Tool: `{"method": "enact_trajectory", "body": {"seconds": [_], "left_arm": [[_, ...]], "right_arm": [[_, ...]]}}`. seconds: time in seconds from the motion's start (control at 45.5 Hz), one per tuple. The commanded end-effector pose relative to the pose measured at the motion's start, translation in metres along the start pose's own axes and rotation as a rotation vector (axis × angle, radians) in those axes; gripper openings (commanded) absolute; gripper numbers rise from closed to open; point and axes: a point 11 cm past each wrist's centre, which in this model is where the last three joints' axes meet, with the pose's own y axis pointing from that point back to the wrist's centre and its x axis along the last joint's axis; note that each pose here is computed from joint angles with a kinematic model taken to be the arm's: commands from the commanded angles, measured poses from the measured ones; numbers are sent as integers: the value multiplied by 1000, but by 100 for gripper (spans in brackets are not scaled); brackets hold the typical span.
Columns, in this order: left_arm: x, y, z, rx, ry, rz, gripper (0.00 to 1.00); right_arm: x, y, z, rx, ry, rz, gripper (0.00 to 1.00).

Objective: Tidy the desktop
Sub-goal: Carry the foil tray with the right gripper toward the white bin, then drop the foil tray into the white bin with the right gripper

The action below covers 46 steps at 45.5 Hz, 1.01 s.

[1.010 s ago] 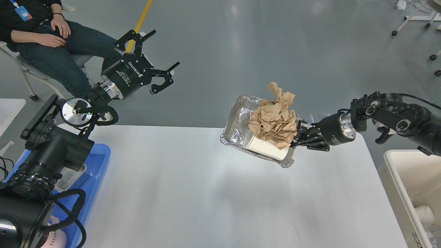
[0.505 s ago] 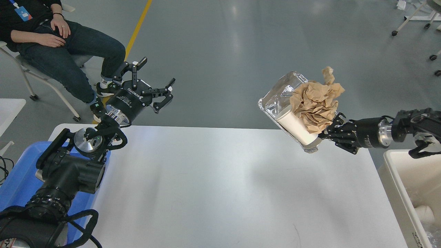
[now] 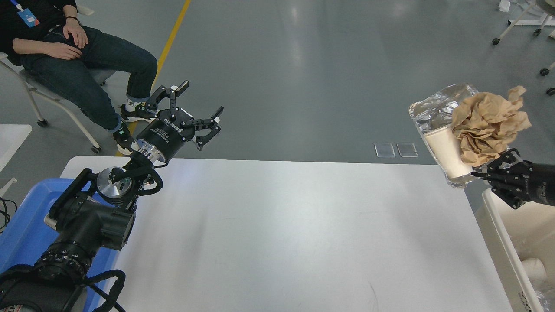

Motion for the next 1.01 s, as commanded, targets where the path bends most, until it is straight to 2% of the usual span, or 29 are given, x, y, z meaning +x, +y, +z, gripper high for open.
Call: {"method": "enact_trajectory", "body": {"seconds": [0.0,0.263,0.439,0.988], "left_arm": [[5,4,-2,1,4,12,97],[7,5,-3,8,-2,20,98],[11,7,-2,7,11,53,98],[15,11,0,7,7,67,98]], "right_arm": [[21,27,10,26,-68,79,0],[50,76,35,70,-202,208,0],[59,91,55,86,-290,285,0],[68,84,104,17,-371,514,0]]}}
